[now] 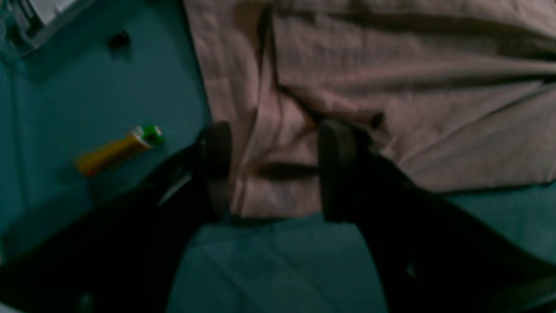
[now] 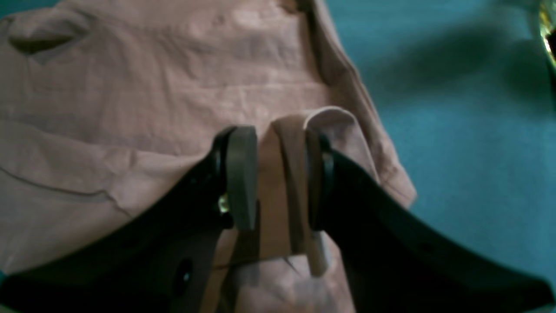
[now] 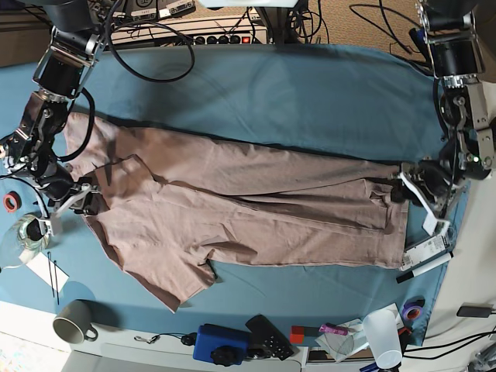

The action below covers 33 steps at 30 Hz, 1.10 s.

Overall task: Fold the T-shirt properly
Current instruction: 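Release the folded edges and raise both grippers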

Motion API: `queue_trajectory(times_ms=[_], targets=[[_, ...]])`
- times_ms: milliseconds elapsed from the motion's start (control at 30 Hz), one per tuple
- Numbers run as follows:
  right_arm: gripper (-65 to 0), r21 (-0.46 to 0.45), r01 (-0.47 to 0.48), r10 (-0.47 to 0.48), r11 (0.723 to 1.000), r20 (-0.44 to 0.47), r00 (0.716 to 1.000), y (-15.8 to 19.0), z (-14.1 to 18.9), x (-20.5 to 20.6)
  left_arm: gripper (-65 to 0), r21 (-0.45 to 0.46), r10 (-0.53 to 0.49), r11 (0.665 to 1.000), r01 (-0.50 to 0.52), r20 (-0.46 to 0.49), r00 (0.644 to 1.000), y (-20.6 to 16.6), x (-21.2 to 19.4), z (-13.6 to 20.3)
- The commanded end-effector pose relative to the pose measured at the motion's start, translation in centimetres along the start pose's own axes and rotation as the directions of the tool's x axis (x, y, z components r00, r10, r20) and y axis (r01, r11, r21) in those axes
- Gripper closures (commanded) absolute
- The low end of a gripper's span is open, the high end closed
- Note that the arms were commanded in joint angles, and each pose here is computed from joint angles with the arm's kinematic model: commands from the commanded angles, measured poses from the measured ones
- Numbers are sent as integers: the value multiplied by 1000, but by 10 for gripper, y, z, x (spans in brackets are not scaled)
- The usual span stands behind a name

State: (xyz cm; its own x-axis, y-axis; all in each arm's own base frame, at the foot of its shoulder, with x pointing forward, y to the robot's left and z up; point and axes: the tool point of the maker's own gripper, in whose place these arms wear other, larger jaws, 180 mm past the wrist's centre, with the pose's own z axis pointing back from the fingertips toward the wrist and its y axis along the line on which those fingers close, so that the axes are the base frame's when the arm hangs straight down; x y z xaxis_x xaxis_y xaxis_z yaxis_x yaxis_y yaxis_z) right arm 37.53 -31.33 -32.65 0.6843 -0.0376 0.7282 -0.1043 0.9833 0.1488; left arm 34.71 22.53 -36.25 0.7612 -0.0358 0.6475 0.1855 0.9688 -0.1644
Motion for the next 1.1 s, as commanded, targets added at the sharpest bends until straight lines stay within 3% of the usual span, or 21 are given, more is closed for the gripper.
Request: queue_trajectory(times_ms=[0, 300, 467, 567, 733, 1067], targets=[[-190, 1, -20, 20, 1000, 59, 998, -4, 10, 24, -327, 6, 2, 1000, -2, 33, 999, 7, 11, 2], [-190, 3, 8, -8, 1000, 75, 997, -14, 21, 29, -327, -7, 105, 994, -105, -55, 993, 16, -26, -18], [-189, -12, 103, -100, 995, 165, 981, -35, 42, 39, -326, -69, 143, 987, -148, -69, 987, 3, -26, -19], [-189, -27, 173, -165, 985, 186, 969, -52, 58, 35, -274, -69, 143, 986, -149, -81, 986, 3, -29, -18], [-189, -75, 259, -247, 963, 144, 958, -75, 77, 9, -176, -80, 152, 984, -159, -90, 984, 0, -30, -18], [-189, -133, 293, -289, 947, 47, 956, -84, 83, -58, -167, -94, 157, 982, -165, -88, 984, -3, -30, -18]])
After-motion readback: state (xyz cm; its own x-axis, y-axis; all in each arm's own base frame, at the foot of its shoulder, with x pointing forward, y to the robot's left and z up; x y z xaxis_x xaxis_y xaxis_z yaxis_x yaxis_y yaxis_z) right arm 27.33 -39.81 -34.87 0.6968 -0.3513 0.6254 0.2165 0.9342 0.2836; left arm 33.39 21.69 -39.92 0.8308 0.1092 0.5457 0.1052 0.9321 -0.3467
